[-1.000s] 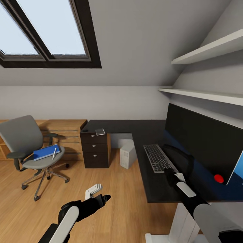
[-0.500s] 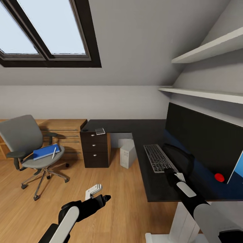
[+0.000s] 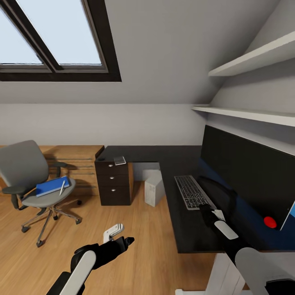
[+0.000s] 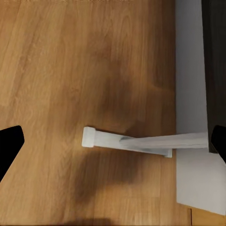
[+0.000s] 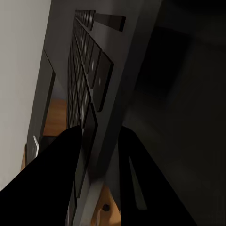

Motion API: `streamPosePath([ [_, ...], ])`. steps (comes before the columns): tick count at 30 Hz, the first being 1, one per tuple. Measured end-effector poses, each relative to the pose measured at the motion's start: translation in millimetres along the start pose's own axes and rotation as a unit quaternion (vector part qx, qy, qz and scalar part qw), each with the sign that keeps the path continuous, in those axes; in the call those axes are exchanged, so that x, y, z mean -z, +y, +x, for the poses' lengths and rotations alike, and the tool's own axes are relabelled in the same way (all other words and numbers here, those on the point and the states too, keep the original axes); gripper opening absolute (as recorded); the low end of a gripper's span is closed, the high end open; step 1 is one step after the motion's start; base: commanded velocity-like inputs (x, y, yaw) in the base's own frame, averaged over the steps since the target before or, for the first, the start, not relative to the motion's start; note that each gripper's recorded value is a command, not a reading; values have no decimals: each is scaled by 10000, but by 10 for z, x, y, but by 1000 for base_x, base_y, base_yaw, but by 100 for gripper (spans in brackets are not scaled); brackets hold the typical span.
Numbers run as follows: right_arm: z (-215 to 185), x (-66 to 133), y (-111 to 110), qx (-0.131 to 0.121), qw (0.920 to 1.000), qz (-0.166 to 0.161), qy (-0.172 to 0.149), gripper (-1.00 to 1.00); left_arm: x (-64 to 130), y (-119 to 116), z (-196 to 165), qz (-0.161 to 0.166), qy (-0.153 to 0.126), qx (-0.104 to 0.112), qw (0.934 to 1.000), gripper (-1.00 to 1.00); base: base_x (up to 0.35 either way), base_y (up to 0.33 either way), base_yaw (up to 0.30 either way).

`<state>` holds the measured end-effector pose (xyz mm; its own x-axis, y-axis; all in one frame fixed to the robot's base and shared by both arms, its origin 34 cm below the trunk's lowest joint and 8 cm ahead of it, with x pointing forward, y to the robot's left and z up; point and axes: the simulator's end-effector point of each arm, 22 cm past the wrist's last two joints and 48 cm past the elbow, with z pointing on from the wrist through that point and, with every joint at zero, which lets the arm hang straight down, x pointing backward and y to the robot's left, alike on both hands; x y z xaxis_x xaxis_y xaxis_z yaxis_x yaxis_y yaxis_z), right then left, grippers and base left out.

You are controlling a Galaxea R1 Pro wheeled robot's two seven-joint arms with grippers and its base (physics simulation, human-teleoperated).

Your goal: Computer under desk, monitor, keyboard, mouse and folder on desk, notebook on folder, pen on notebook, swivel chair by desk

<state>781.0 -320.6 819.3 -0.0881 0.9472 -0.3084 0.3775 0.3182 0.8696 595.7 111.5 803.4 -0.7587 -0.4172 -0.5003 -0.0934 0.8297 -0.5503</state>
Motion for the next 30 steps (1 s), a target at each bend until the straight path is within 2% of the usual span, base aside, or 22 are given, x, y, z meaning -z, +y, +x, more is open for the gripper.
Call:
streamPosePath([
  [10,2,-3,-1,3,10000,1,2,-100,-1,-16,0,7,1,9,10000,100,30,-10,0],
  [30,65,-80,-187,6,10000,-5,-6,-100,-144,102,124,-17,3,-10,10000,100,0,0,0],
])
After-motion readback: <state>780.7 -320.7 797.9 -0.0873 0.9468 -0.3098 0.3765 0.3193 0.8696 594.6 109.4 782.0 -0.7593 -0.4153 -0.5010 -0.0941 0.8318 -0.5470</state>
